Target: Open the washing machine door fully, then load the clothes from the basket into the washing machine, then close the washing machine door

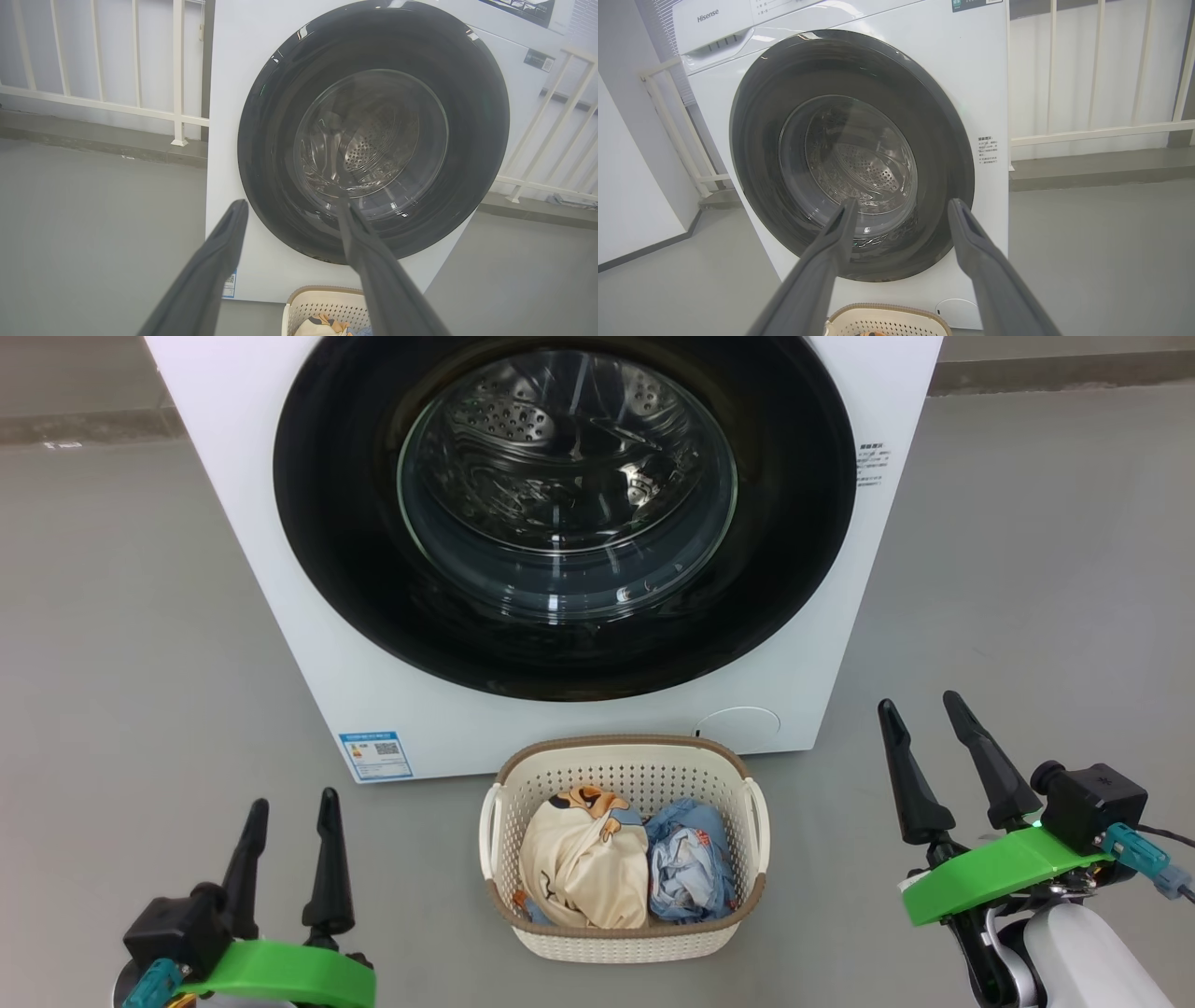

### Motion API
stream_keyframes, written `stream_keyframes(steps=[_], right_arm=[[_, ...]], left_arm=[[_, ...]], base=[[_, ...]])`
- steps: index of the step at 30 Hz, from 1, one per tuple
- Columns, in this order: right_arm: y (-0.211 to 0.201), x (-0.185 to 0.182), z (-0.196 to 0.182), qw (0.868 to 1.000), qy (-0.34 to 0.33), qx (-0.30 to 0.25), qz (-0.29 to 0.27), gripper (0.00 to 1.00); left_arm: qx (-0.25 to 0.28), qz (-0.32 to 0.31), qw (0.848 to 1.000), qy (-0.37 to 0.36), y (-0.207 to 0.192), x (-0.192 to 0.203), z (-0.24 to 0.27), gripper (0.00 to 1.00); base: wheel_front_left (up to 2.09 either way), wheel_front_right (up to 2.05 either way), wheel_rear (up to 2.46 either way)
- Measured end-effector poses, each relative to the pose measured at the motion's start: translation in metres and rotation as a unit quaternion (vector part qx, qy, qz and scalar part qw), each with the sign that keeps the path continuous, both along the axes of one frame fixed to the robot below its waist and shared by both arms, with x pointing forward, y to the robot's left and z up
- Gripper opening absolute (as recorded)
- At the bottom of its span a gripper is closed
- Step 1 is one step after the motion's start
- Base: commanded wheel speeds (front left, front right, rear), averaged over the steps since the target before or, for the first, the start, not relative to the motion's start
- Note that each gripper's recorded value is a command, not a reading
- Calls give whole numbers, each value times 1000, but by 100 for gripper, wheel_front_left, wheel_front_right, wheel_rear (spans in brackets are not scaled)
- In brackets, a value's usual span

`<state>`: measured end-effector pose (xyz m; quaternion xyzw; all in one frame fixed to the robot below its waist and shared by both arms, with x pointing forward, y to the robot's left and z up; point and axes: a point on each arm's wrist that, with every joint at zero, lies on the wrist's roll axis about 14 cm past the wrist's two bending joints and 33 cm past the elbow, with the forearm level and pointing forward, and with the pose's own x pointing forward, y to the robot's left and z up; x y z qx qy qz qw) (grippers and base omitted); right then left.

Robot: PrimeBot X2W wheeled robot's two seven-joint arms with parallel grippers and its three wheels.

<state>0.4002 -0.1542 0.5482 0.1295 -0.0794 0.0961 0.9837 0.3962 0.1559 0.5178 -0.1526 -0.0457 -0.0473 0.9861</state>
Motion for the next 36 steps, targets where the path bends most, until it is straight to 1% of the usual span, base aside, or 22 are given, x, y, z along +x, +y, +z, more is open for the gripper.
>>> stream_keyframes(steps=[36], right_arm=[[0, 1, -2, 1000, 3, 0, 0, 100]], left_arm=[[0, 2, 1000, 3, 1, 0, -2, 100]], base=[[0, 0, 0]])
